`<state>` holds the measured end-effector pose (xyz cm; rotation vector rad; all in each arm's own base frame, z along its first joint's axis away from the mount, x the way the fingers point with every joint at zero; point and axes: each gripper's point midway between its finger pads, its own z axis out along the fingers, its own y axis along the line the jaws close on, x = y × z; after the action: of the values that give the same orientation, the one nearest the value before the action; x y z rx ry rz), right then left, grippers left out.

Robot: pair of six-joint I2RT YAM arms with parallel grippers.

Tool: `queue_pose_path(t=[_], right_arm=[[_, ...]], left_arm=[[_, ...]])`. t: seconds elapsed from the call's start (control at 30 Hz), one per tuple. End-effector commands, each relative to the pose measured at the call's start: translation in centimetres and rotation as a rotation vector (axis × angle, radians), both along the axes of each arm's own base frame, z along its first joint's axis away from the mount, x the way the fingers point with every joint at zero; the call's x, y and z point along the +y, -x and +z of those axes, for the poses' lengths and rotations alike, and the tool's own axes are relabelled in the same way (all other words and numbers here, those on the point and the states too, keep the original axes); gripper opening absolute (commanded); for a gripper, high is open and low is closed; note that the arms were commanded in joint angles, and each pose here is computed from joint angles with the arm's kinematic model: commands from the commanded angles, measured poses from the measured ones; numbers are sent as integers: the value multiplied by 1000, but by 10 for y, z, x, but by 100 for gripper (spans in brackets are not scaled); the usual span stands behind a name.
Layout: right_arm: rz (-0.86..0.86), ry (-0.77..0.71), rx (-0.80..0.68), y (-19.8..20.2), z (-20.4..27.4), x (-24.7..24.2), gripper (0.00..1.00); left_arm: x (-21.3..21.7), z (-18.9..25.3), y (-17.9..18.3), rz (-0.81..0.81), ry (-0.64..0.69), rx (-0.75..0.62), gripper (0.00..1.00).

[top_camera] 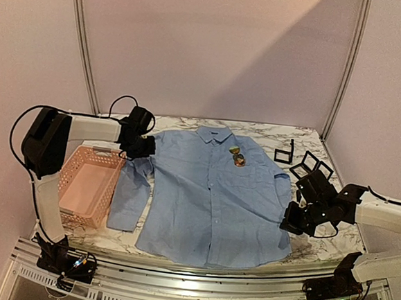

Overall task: Remove the brooch from the garment
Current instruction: Flatten out the flattened clothing at the center of the board.

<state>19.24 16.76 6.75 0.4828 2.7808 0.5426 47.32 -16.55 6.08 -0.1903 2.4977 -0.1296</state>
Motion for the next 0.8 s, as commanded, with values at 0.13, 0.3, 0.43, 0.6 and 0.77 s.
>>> queue_pose_path(t=[0.13, 0.3, 0.43, 0.6, 0.77], right_arm=[[37, 66, 92, 24, -8, -11, 0], [41, -2, 119, 37, -2, -4, 0], [16, -16, 91, 37, 8, -8, 15], [34, -41, -17, 18, 48, 1, 46], [50, -9, -149, -11, 88, 7, 60]], left_arm=[[13, 0, 19, 1, 30, 5, 0], [10, -11, 37, -37, 52, 40, 1], [4, -9, 47, -77, 70, 46, 29], [-12, 35, 53, -132, 91, -53, 73], [-37, 72, 60, -194, 99, -108, 87]])
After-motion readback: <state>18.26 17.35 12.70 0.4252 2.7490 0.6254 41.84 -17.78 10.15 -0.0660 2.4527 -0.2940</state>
